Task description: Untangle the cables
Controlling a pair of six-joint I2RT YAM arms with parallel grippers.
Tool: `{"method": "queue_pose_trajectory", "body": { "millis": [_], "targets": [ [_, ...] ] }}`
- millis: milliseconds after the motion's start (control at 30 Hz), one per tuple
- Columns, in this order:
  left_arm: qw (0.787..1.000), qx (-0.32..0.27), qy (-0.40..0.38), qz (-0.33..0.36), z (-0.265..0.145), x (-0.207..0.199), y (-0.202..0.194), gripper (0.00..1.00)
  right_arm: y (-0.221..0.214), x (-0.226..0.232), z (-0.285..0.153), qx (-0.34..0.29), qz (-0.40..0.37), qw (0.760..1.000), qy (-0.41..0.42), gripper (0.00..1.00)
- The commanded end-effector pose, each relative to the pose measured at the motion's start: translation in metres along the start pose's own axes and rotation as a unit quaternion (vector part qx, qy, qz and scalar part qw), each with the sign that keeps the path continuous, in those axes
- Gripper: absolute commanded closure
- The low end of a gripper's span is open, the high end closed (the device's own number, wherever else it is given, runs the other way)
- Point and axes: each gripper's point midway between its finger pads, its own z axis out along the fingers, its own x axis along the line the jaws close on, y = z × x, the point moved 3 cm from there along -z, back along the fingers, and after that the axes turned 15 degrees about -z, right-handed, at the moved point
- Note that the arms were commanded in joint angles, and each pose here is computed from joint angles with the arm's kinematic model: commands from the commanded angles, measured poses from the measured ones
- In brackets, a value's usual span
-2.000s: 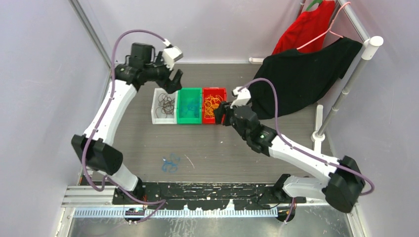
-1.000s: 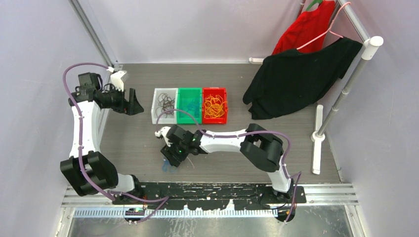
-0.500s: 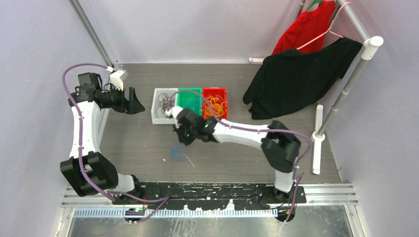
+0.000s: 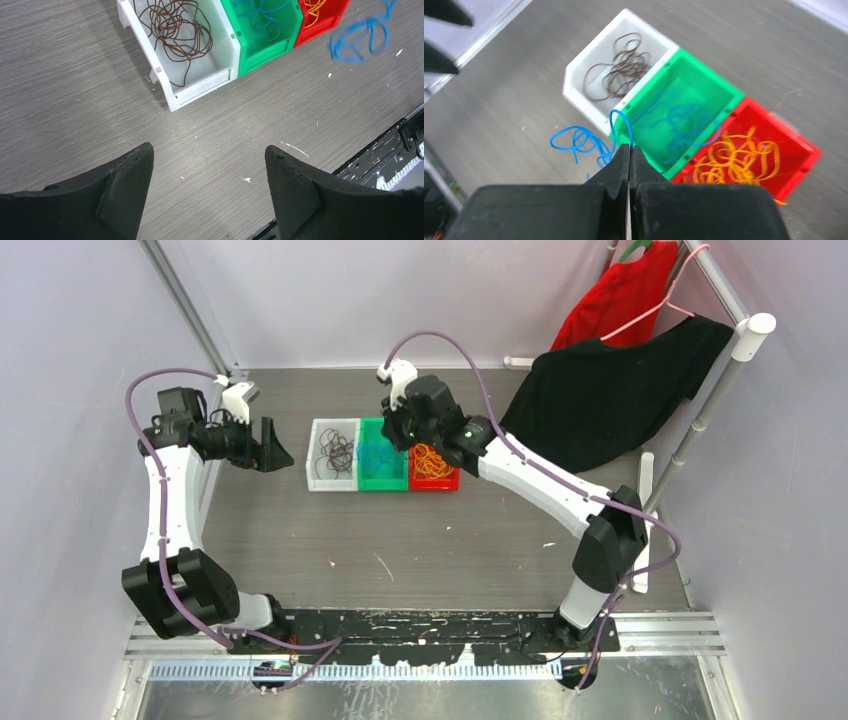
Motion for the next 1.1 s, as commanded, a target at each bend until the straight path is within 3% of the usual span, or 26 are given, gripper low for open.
{"method": "queue_pose_trajectory", "body": {
  "millis": [0, 167, 467, 567, 633, 700, 867, 933, 1033, 1067],
  "targets": [
    [1.000, -0.018, -0.003, 0.017, -0.010, -0.010, 0.003, 0.16, 0.015, -0.041, 0.012, 0.007, -0.038, 0.996, -0.081, 0.99],
    [1.000, -0.020, 0.007, 0.014, -0.011, -0.008, 0.006, 0.09, 0.002, -0.057, 0.045, 0.037, -0.047, 0.992, -0.113, 0.99],
    [1.000, -0.026, 0.001, 0.002, -0.011, -0.010, 0.011, 0.08, -0.013, -0.075, 0.101, 0.044, -0.050, 0.983, -0.171, 0.97],
    [1.000, -0.026, 0.002, 0.003, -0.011, -0.010, 0.011, 0.04, -0.007, -0.076, 0.107, 0.038, -0.049, 0.983, -0.173, 0.61],
    [1.000, -0.024, 0.007, 0.003, -0.012, -0.008, 0.011, 0.00, 0.001, -0.077, 0.102, 0.027, -0.046, 0.983, -0.175, 0.47],
    [1.000, -0.021, 0.010, 0.003, -0.012, -0.007, 0.011, 0.00, 0.010, -0.078, 0.093, 0.018, -0.047, 0.983, -0.176, 0.40],
    [1.000, -0.019, 0.015, -0.012, -0.009, -0.003, 0.011, 0.01, 0.026, -0.078, 0.063, -0.002, -0.037, 0.983, -0.178, 0.34],
    [0.999, -0.026, 0.020, -0.018, -0.008, -0.001, 0.013, 0.00, 0.031, -0.077, 0.045, -0.014, -0.025, 0.983, -0.180, 0.25],
    [0.998, -0.049, 0.028, -0.025, -0.004, 0.002, 0.015, 0.00, 0.035, -0.081, 0.003, -0.037, -0.002, 0.977, -0.208, 0.01],
    [0.998, -0.059, 0.029, -0.024, -0.003, 0.003, 0.015, 0.01, 0.031, -0.084, -0.010, -0.042, 0.005, 0.974, -0.223, 0.00]
  ]
}}
